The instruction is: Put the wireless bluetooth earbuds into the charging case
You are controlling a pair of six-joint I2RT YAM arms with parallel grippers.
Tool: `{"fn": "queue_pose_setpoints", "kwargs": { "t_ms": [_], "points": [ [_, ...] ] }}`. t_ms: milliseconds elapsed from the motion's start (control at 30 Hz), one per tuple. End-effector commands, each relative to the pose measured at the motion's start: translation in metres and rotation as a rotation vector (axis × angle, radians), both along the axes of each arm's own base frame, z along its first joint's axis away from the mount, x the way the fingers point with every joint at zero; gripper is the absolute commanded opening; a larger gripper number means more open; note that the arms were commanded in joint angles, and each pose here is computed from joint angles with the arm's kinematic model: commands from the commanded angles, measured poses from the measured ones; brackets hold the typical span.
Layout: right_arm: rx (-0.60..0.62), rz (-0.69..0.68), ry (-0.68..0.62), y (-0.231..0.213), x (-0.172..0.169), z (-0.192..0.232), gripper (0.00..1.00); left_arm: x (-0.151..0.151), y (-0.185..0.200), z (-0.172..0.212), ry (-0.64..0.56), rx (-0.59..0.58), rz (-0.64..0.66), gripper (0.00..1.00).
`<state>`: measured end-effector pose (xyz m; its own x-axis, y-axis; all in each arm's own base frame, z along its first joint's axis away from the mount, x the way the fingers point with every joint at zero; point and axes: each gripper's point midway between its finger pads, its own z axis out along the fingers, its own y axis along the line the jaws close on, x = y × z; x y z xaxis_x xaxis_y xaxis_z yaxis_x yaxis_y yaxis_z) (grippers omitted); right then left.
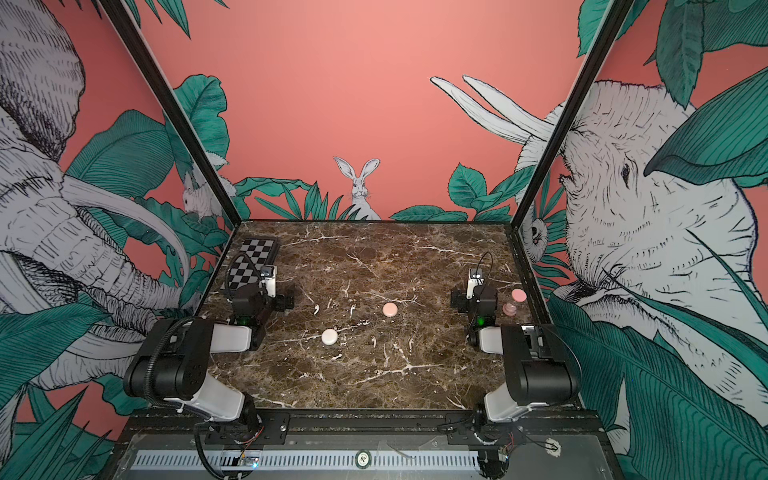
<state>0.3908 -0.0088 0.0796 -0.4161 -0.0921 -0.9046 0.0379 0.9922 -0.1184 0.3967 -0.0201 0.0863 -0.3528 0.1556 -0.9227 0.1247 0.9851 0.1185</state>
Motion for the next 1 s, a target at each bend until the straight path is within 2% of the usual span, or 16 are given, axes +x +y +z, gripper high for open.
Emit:
{"fn": "queue_pose_setpoints", "kwargs": {
  "t_ms": [0,633,733,833,900,967],
  "points": [
    [-0.003,0.003,-0.039,0.000,0.007,0.012,0.98,0.005,0.001,0.009,-0.025,0.006,-0.002,0.99],
    [-0.004,0.002,-0.039,0.000,0.006,0.012,0.98,0.006,0.002,0.009,-0.027,0.007,0.001,0.99],
    [-0.003,-0.021,-0.047,-0.003,0.007,0.027,0.98,0.009,0.011,0.017,-0.032,0.010,0.061,0.99],
    [-0.016,-0.025,-0.061,-0.001,-0.002,0.064,0.98,0.004,0.015,0.033,-0.002,0.010,0.087,0.99],
    [0.049,-0.091,-0.150,-0.003,-0.011,0.098,0.98,0.002,0.017,0.053,-0.037,0.016,0.093,0.99],
    [0.173,-0.227,-0.242,-0.018,-0.024,0.134,0.98,-0.005,0.031,0.081,-0.066,-0.062,0.209,0.99]
  ]
}}
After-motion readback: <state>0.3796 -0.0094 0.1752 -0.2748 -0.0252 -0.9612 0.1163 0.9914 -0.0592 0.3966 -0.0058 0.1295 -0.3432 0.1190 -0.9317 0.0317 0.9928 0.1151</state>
